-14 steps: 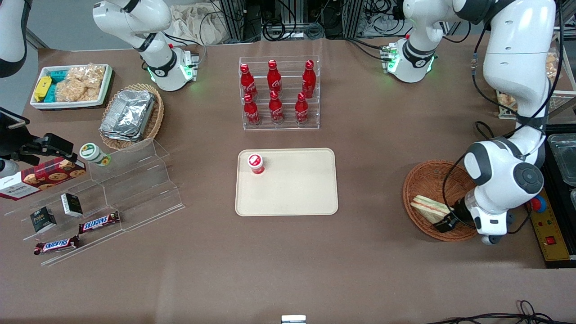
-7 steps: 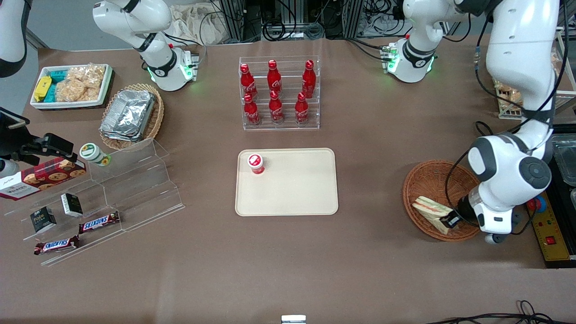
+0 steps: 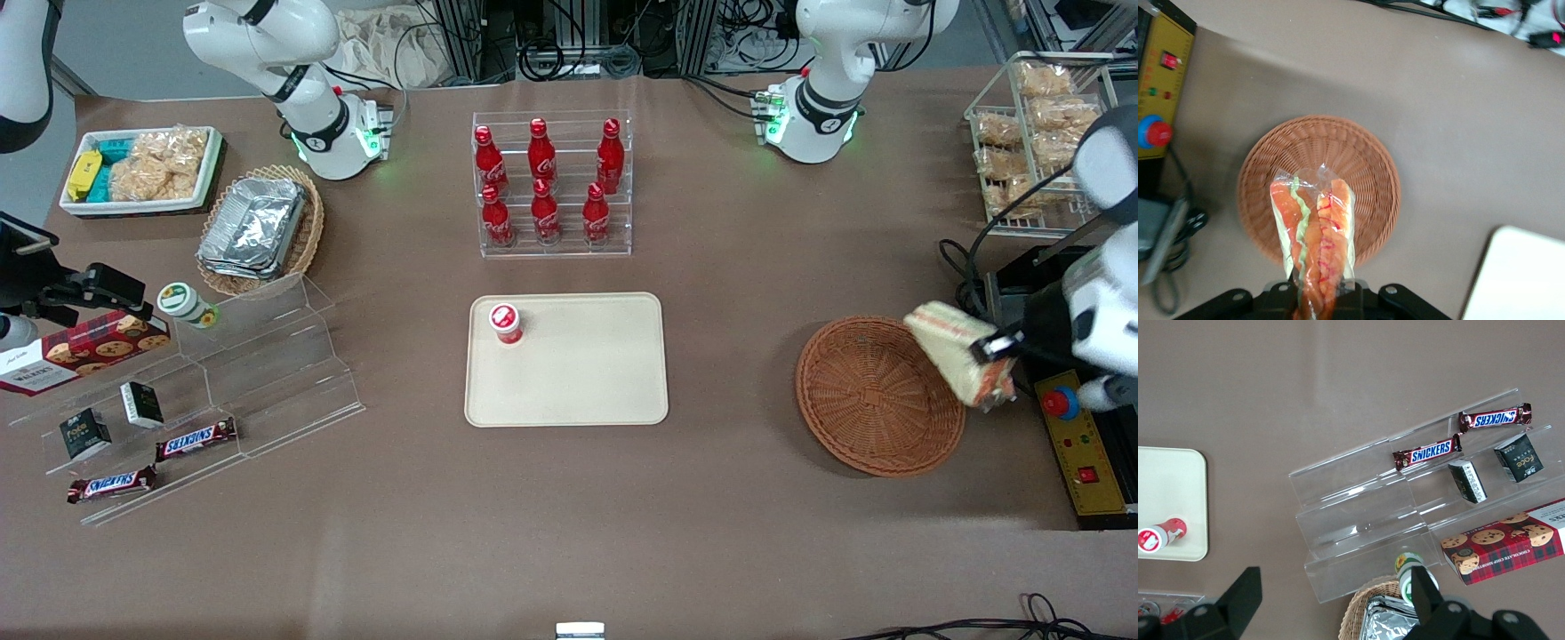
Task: Place sandwich from basket to tray
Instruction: 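Lift the sandwich out of the basket with the left gripper, then carry the sandwich over the cream tray and lower it down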
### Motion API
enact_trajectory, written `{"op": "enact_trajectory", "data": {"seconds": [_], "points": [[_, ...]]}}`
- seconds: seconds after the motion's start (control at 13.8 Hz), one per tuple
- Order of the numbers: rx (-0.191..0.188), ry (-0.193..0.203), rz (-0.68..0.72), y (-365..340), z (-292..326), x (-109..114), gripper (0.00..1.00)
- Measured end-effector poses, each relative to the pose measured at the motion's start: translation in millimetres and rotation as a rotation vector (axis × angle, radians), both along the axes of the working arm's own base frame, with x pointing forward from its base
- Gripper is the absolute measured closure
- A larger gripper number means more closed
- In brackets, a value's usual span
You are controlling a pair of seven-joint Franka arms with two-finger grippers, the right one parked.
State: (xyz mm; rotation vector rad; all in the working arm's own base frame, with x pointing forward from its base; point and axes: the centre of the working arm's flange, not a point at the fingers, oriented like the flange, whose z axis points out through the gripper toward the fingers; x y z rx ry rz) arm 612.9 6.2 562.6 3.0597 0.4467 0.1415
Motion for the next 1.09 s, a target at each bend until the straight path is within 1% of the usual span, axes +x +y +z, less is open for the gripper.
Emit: {"op": "enact_trajectory", "data": {"seconds": [0.22,0.36,0.51,0.65,0.8,0.87,0.95,1.02,1.09], "points": [[-0.002,0.050,-0.060,-16,67,-36,0.85],[0.025,0.063,-0.118,-53,97,-61,0.85],[0.052,0.079,-0.147,-109,115,-90,0.85],[0.078,0.074,-0.163,-173,124,-117,0.85],[0.089,0.069,-0.157,-232,121,-140,0.85],[0.086,0.064,-0.151,-256,114,-146,0.85],[0.073,0.054,-0.139,-278,102,-146,0.85],[0.054,0.047,-0.125,-297,87,-141,0.85],[0.032,0.049,-0.116,-315,66,-134,0.85]]}}
